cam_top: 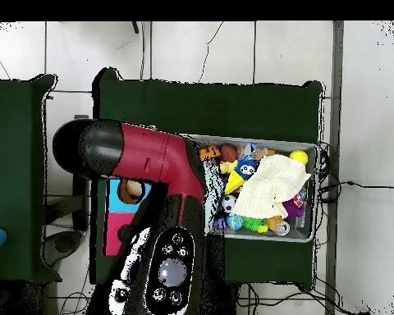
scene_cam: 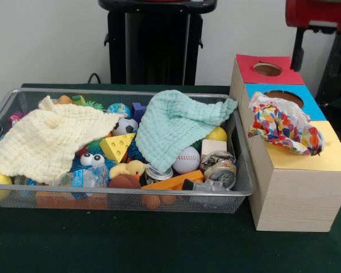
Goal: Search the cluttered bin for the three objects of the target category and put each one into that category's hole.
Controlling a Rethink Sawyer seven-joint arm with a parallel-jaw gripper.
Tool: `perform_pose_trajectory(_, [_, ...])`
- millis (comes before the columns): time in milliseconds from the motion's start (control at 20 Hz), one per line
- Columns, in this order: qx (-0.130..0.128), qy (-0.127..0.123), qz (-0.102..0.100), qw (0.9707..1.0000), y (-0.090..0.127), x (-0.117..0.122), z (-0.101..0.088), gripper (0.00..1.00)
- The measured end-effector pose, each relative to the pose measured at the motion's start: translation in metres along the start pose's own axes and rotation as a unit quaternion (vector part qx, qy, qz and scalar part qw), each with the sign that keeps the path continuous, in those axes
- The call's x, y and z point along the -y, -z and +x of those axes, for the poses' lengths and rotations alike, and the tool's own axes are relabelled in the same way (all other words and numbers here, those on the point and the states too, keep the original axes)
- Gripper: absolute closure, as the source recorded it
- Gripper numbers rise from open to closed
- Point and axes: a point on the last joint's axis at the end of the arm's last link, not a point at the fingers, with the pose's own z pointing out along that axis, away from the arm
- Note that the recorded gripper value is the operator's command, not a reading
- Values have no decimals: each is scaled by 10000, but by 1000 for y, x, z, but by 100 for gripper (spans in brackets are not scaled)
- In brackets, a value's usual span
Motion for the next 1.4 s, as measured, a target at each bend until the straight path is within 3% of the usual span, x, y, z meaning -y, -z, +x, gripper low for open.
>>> perform_pose_trajectory(150, [95, -63, 31, 9999, 21, 10, -2, 0])
perform_pose_trajectory(500, [215, -73, 210, 9995, 31, 27, -4, 0])
perform_pose_trajectory(900, [144, -81, 386, 9991, 20, 46, -4, 0])
perform_pose_trajectory(1400, [39, -307, 507, 9982, -1, 81, -10, 0])
